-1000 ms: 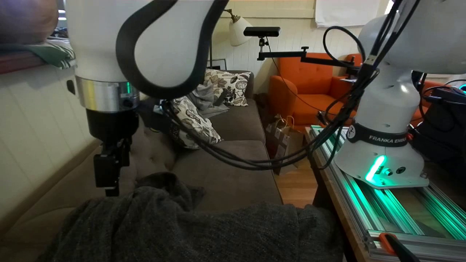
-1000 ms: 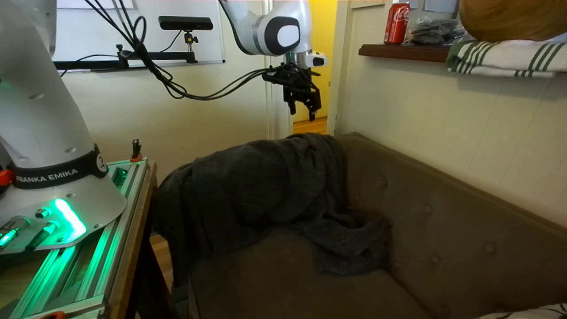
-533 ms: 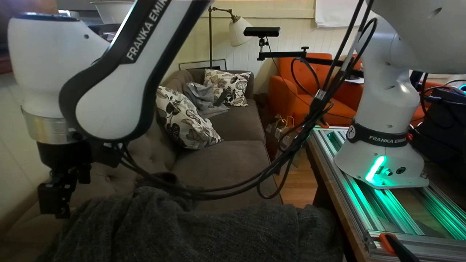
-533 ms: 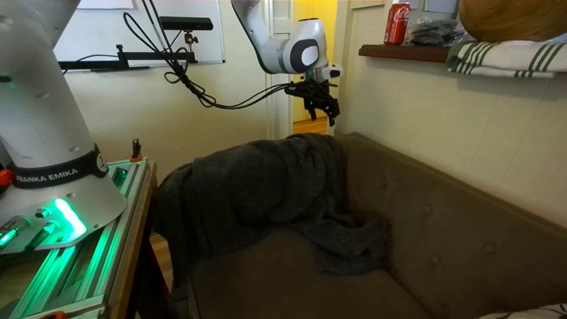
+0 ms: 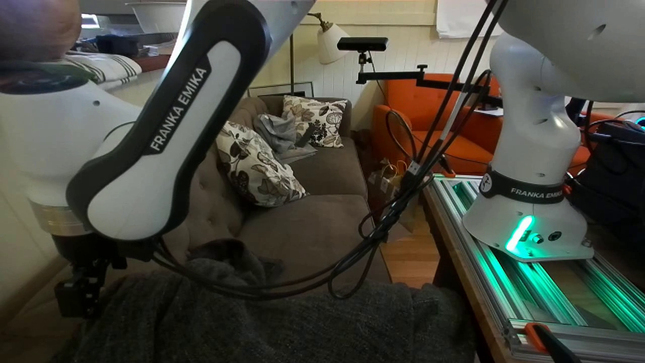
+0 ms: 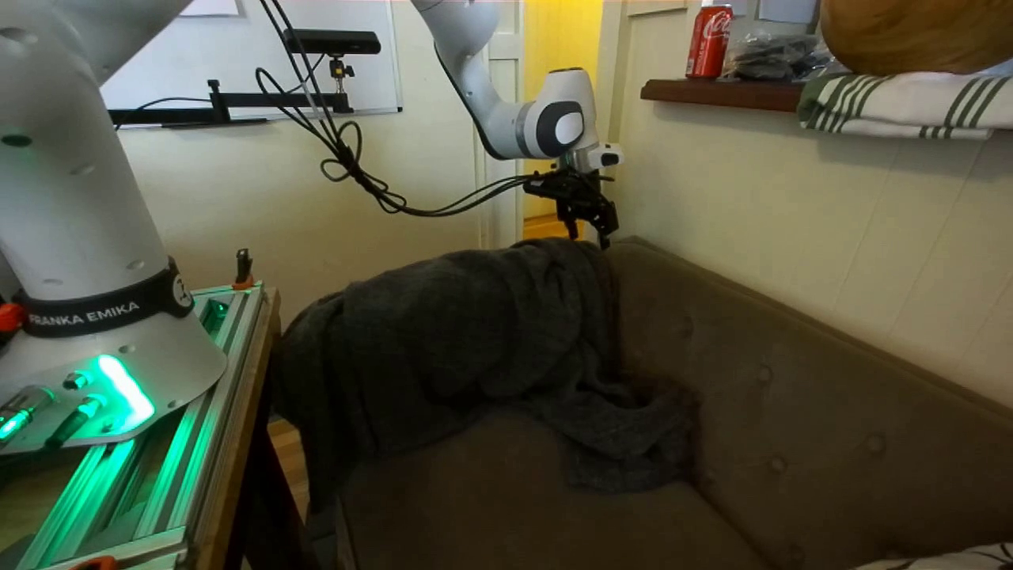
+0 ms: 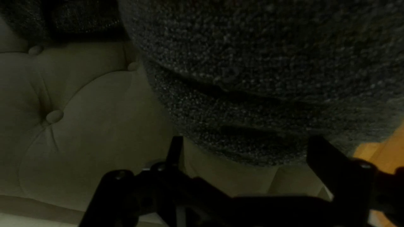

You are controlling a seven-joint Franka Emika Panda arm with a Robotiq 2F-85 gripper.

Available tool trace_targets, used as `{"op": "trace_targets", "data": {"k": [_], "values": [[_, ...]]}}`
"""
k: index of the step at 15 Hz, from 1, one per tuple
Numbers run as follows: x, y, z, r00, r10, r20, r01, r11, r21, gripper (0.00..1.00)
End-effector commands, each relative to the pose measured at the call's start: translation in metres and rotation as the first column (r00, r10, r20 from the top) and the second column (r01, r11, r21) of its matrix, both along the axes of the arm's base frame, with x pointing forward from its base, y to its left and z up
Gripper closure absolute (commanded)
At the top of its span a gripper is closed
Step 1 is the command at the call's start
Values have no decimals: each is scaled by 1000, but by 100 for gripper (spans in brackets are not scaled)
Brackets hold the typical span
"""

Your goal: Spread out the blanket on the armrest

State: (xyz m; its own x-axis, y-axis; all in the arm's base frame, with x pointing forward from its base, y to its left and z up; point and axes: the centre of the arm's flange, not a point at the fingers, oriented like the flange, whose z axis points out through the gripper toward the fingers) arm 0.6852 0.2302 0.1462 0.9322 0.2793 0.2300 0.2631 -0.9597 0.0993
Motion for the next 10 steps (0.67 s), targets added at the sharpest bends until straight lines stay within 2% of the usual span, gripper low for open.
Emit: {"op": "trace_targets", "data": {"k": [1, 4, 10], "values": [[13, 4, -19, 999, -27, -38, 25, 998, -50, 26], [10, 9, -24, 996, -30, -86, 25, 998, -54, 49], [9, 30, 3, 992, -17, -127, 12, 999, -40, 90]]}}
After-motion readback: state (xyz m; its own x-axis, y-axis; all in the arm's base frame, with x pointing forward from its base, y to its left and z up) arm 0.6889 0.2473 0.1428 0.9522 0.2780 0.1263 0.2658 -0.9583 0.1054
